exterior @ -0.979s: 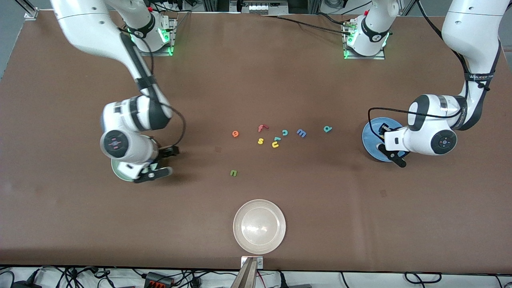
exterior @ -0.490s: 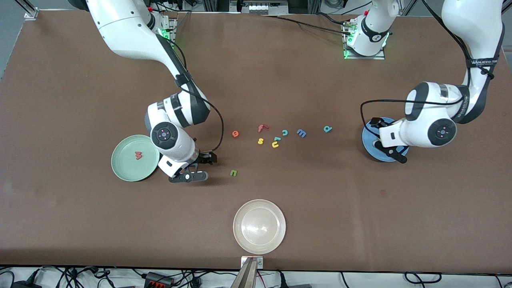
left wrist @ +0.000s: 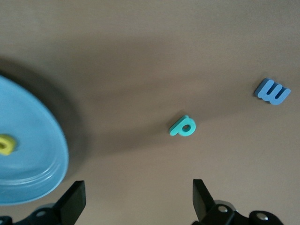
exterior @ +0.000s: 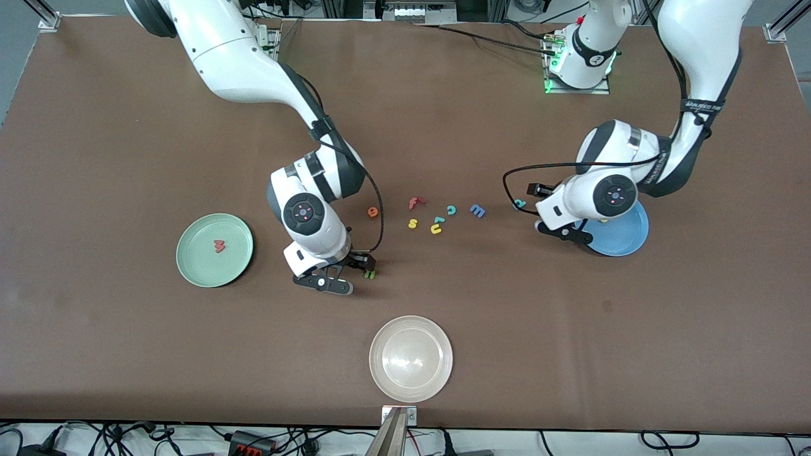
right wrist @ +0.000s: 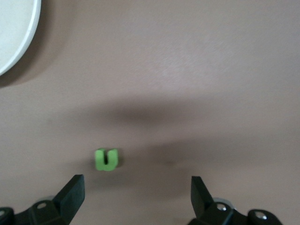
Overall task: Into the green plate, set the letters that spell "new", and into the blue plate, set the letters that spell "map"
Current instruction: 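Grasp the green u with the right gripper while the left gripper reaches cyan p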
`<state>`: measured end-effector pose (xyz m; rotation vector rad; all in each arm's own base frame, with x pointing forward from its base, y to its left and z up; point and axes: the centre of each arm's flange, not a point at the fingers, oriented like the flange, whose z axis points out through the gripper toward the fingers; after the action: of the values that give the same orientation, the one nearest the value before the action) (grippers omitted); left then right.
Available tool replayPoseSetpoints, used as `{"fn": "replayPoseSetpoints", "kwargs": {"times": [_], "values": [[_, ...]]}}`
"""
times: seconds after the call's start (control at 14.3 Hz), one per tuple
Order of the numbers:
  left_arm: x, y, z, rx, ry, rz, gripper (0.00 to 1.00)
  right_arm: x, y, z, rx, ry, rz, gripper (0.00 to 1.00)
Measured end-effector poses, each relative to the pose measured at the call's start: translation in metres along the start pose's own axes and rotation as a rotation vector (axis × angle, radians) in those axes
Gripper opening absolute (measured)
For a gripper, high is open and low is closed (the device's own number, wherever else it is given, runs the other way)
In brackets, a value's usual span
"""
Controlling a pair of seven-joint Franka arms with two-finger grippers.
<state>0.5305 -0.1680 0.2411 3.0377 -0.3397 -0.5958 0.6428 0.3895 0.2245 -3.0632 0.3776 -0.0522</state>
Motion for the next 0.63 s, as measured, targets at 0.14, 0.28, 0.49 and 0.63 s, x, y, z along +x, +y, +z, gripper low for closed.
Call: {"fn": "replayPoseSetpoints", "kwargs": {"times": [0.14, 0.28, 0.49, 0.63], "values": [[0.0, 0.004, 0.021, -0.007, 0.041, 0.038, 1.0, -0.005, -0.012, 0.01, 0.002, 0.003, 0.032, 0.98], [-0.002, 0.011, 0.034, -0.003, 0.077, 0.15, 1.0, -0.007, -0.017, 0.022, -0.001, 0.002, 0.042, 0.93], [0.001, 0.014, 0.034, 0.004, 0.125, 0.342, 1.0, -0.004, -0.019, 0.032, 0.009, 0.016, 0.044, 0.88], [0.0, 0.017, 0.036, 0.007, 0.129, 0.386, 1.0, -0.004, -0.019, 0.035, 0.011, 0.018, 0.046, 0.82]]}}
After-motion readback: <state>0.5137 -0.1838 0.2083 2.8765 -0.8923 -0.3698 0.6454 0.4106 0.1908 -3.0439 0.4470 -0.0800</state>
